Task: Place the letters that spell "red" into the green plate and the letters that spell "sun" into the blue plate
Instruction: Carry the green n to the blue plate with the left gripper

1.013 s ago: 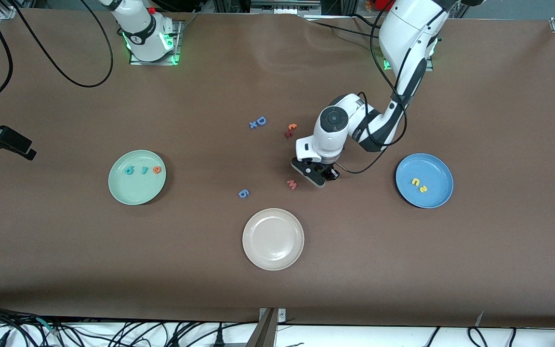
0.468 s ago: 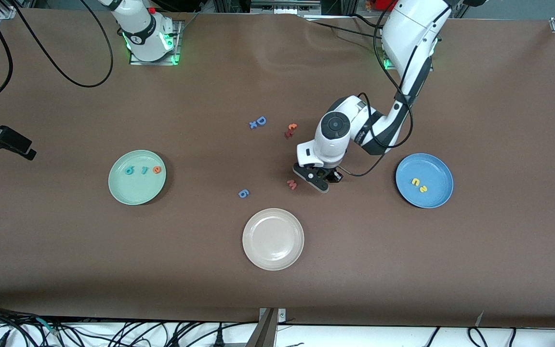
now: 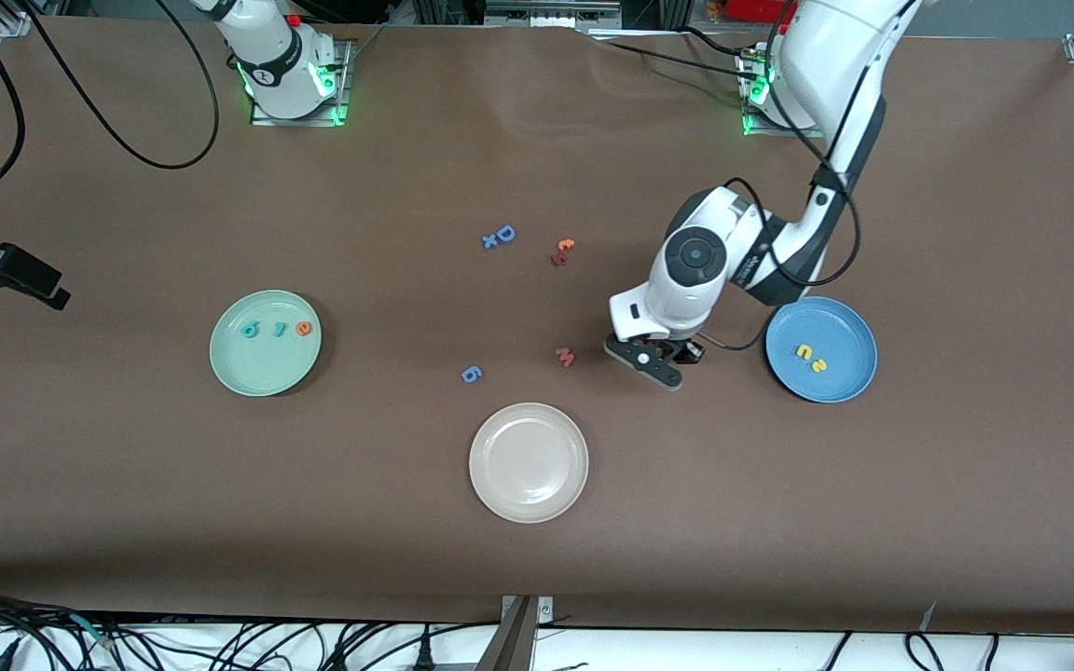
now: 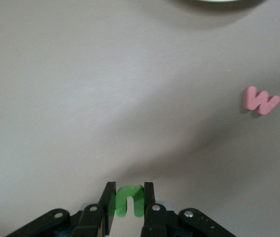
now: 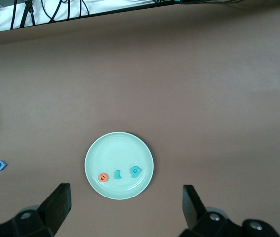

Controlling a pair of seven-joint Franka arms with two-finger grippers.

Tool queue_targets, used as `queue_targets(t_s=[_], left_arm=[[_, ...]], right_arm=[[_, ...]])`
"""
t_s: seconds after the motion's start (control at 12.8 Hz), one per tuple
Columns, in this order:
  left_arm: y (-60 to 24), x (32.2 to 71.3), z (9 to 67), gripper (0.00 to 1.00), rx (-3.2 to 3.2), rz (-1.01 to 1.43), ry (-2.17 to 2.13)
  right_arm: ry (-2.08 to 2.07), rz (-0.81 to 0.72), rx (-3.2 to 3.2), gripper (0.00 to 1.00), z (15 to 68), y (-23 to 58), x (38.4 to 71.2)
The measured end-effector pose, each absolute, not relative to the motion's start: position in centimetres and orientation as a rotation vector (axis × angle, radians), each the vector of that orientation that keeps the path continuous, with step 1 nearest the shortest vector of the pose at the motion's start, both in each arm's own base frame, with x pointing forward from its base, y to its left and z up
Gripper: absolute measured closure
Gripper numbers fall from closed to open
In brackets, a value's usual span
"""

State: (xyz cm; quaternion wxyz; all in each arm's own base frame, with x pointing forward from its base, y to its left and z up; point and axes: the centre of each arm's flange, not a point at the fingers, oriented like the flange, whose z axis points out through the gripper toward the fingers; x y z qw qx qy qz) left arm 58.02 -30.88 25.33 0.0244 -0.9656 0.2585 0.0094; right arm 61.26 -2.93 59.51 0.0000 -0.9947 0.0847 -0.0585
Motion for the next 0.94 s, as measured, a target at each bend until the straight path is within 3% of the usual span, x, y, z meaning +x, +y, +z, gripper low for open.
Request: queue_targets(t_s=[0.47,0.94], left_arm=[[-23.2,59.7,26.5,0.72,-3.025,0.146,0.432],[-14.0,61.7,27.5,0.71,-3.003,0.201,0.445]], right_arm=[[0.266,-0.184,-3.125,0.00,59.5,-2.9,61.3],[0.267,-0.184,-3.125,0.00,59.5,-3.0,61.3]])
